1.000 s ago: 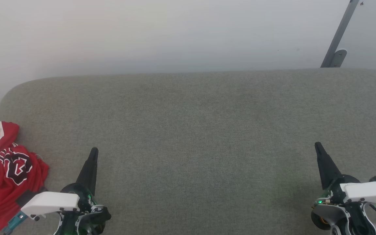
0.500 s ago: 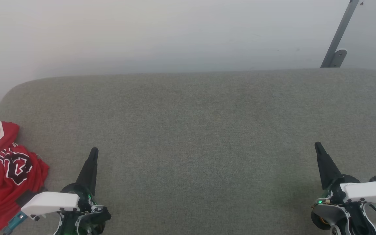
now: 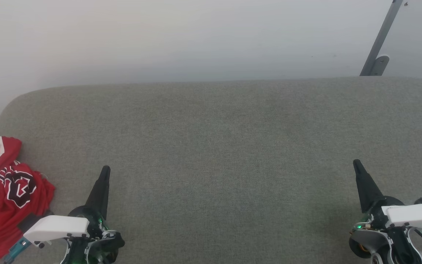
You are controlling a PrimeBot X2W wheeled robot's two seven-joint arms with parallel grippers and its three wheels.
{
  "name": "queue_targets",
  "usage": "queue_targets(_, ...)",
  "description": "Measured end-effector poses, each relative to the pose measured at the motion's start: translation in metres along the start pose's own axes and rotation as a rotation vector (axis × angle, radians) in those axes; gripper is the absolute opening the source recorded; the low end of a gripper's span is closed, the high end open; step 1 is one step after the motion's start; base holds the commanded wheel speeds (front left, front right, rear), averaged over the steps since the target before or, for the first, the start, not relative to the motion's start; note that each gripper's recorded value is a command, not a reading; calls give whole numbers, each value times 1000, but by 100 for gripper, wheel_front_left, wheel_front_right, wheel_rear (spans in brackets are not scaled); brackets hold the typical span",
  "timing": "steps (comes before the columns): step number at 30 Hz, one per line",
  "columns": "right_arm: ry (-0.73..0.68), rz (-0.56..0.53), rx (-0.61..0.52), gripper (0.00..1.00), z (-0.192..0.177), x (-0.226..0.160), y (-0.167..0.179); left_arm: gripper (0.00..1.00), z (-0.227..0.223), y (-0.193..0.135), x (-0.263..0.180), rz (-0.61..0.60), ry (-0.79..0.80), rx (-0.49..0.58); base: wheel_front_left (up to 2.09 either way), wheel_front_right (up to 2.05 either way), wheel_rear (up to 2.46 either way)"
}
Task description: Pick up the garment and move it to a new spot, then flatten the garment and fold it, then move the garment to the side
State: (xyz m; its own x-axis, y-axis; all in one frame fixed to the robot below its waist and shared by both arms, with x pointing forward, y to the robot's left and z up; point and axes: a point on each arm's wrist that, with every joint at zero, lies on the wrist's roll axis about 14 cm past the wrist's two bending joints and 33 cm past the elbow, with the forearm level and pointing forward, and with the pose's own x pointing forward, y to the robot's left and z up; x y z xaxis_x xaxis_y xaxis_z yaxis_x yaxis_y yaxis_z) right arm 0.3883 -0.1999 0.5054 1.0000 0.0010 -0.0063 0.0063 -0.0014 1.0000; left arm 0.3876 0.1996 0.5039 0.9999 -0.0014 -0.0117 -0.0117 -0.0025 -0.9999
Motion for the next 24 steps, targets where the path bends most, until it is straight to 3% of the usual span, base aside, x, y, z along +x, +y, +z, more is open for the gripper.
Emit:
queue_targets(16,0,0,0,0,0,0,0,0,0,0,0,0,0,0,0,0,0)
queue_targets(17,0,-6,0,100,0,-1,-2,100,0,2,-1,6,0,-1,0,0,0)
queue_targets(24,-1,-110,11,100,-3,-18,-37,100,-1,35,-18,106,-4,-10,0,0,0)
